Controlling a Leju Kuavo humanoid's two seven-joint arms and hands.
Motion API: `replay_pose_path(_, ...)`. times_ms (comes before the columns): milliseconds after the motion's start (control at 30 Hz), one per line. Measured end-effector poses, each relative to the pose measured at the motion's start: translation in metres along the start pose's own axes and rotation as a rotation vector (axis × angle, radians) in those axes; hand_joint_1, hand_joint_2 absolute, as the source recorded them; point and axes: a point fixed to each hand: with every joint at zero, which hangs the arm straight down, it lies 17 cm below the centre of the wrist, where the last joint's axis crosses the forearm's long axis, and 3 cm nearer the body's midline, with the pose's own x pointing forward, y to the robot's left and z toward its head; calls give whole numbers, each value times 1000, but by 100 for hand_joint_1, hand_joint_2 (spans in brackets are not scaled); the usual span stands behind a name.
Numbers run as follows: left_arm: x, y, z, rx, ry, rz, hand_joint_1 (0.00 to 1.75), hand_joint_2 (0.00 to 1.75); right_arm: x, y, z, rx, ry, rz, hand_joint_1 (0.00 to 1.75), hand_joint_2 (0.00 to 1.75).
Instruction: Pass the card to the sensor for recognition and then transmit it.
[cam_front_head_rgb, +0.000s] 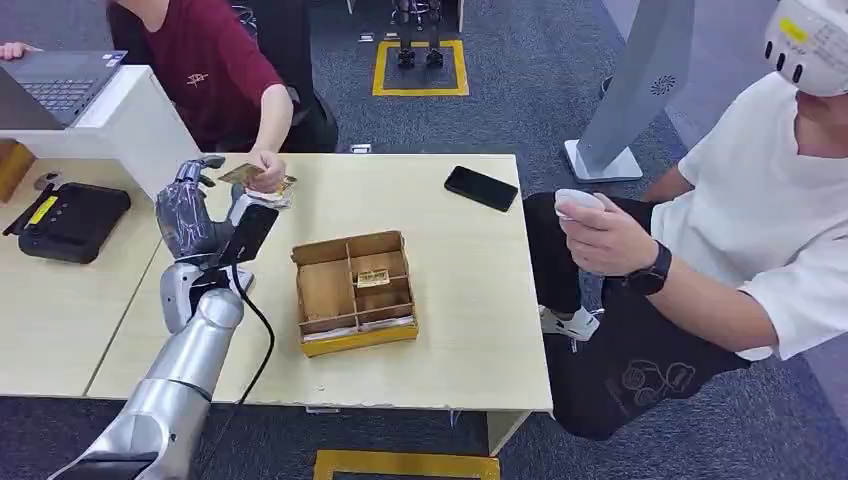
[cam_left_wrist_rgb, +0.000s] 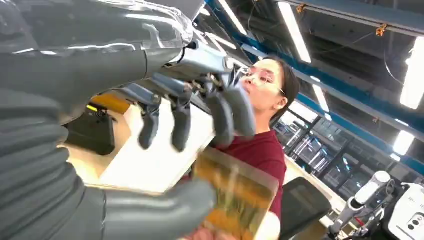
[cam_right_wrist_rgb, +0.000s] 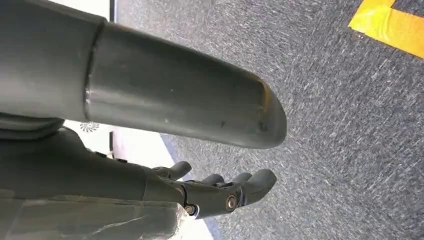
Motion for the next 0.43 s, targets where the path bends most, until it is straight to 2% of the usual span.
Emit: replay_pose_path(433,-12,9,10,9,-20,-34,0,175,-2,0,0,1,12,2,0,0)
